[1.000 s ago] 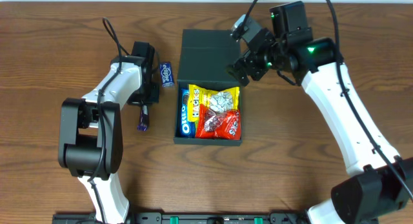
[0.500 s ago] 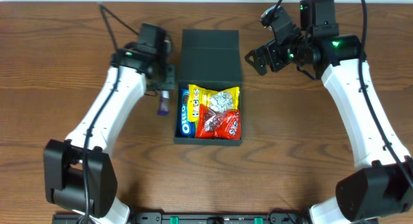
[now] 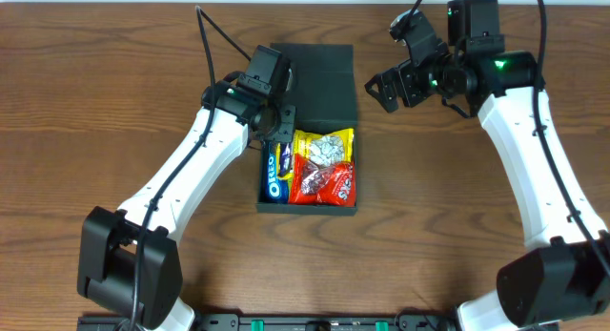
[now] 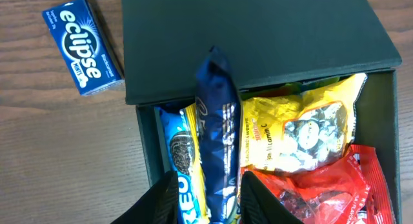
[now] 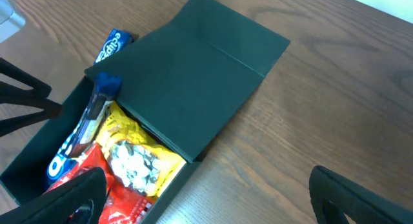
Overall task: Pack container
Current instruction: 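Carry the dark blue bar over the box and drop it inside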
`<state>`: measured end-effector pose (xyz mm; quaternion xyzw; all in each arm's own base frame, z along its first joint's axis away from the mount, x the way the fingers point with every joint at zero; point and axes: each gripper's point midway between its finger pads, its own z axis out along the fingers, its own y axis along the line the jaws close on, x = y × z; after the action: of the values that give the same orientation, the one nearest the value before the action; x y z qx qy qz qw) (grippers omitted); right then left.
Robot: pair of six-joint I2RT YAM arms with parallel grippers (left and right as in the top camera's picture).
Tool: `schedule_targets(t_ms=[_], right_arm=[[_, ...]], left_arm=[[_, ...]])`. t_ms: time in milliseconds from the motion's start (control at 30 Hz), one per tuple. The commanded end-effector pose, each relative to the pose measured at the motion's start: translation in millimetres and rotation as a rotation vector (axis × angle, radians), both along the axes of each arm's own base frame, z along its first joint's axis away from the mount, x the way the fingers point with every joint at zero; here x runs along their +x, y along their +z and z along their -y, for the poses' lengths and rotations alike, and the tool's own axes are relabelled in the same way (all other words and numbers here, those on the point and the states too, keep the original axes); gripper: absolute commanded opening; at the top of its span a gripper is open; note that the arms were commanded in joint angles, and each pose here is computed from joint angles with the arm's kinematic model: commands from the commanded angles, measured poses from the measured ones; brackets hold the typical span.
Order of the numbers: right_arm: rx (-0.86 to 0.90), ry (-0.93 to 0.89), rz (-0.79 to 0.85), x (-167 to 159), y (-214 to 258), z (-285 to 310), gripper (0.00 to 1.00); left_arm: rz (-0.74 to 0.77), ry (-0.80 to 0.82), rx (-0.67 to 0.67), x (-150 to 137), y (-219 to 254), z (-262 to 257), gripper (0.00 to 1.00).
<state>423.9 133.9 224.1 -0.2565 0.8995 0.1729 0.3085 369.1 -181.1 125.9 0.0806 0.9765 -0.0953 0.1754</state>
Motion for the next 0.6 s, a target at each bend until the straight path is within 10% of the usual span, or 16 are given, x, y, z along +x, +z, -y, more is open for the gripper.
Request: schedule_targets(t_ms=[0,267,567], right_arm=[[0.009,-0.020,0.003,1.4,4.9,4.2,0.99],[0.009,-0.020,0.004,1.6,5.0,4.0,0.99],[0.009,-0.020,0.004,1.6,5.0,4.0,0.99]], left_arm=[[0.001,0.021,0.003,2.0,2.6,-3.2,0.45],[0.092,0.022,-0.037,23.0,12.2,5.9,0.55],[0.167,0.021,-0.072,58.3,-6.4,21.9,0.29]])
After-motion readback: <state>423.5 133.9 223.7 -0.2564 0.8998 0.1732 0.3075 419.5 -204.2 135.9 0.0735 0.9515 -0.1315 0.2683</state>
